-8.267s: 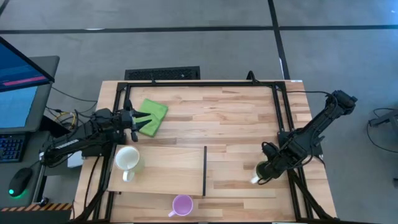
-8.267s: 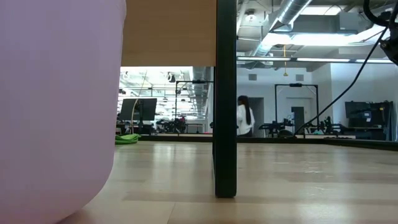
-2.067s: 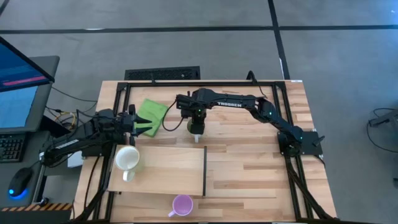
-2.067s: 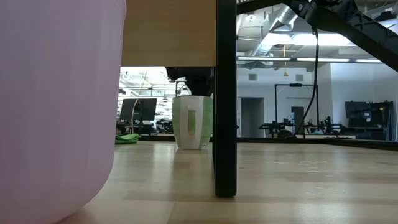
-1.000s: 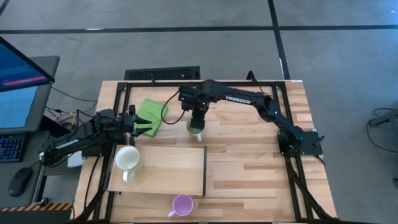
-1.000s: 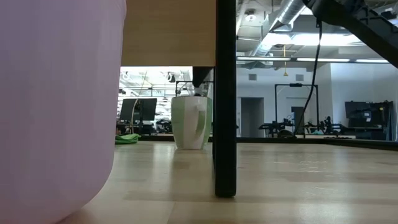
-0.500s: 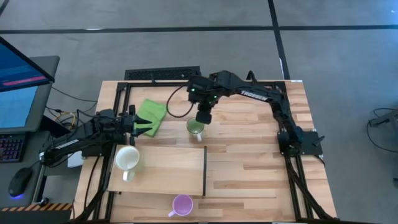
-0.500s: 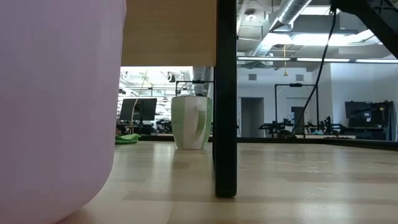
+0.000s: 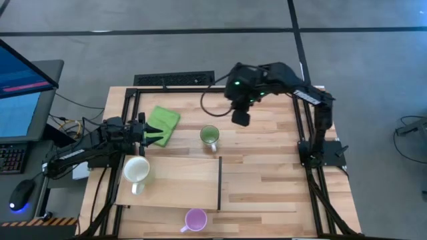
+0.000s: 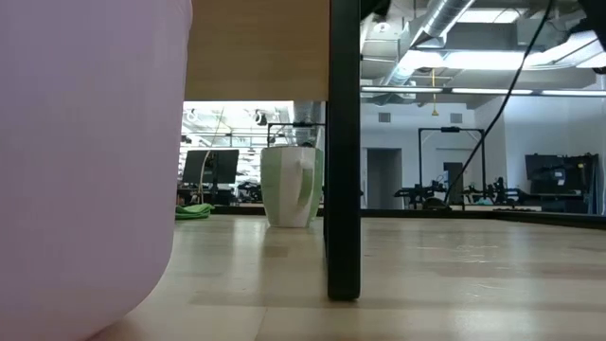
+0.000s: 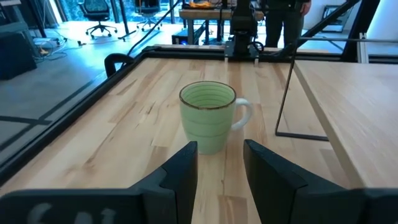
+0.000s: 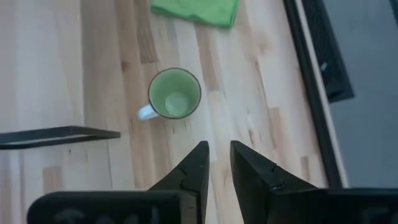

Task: Stack small to large cups/mugs on shelf
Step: Put the green mug on the shelf

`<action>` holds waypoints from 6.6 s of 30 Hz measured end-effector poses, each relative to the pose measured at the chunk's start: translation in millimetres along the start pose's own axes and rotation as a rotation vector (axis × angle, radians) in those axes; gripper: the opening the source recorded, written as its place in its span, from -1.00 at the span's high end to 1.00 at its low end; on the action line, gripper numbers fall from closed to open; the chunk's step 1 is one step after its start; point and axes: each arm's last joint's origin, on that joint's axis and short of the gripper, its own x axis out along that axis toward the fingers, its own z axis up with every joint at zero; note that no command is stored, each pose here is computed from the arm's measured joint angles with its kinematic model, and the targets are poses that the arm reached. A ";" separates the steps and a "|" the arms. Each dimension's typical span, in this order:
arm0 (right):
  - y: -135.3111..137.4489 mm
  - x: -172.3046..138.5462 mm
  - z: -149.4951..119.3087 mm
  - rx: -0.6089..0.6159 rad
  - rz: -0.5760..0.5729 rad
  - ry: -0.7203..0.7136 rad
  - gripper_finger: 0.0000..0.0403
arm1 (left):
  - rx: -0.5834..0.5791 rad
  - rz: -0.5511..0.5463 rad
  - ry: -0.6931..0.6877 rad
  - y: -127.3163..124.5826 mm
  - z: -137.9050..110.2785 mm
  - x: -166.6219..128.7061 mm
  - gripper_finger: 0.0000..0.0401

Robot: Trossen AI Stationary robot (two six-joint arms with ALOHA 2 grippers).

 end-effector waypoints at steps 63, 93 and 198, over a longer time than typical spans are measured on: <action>29.1 88.0 -271.2 0.033 -0.086 -0.825 0.57 | -0.049 -0.019 -0.002 -0.6 0.2 0.0 0.39; 31.4 126.2 -293.7 0.067 -0.072 -0.821 0.57 | -0.096 -0.076 -0.028 0.7 54.6 1.8 0.39; 31.8 133.9 -300.3 0.010 -0.089 -0.710 0.57 | -0.010 0.038 0.905 21.4 148.9 253.0 0.39</action>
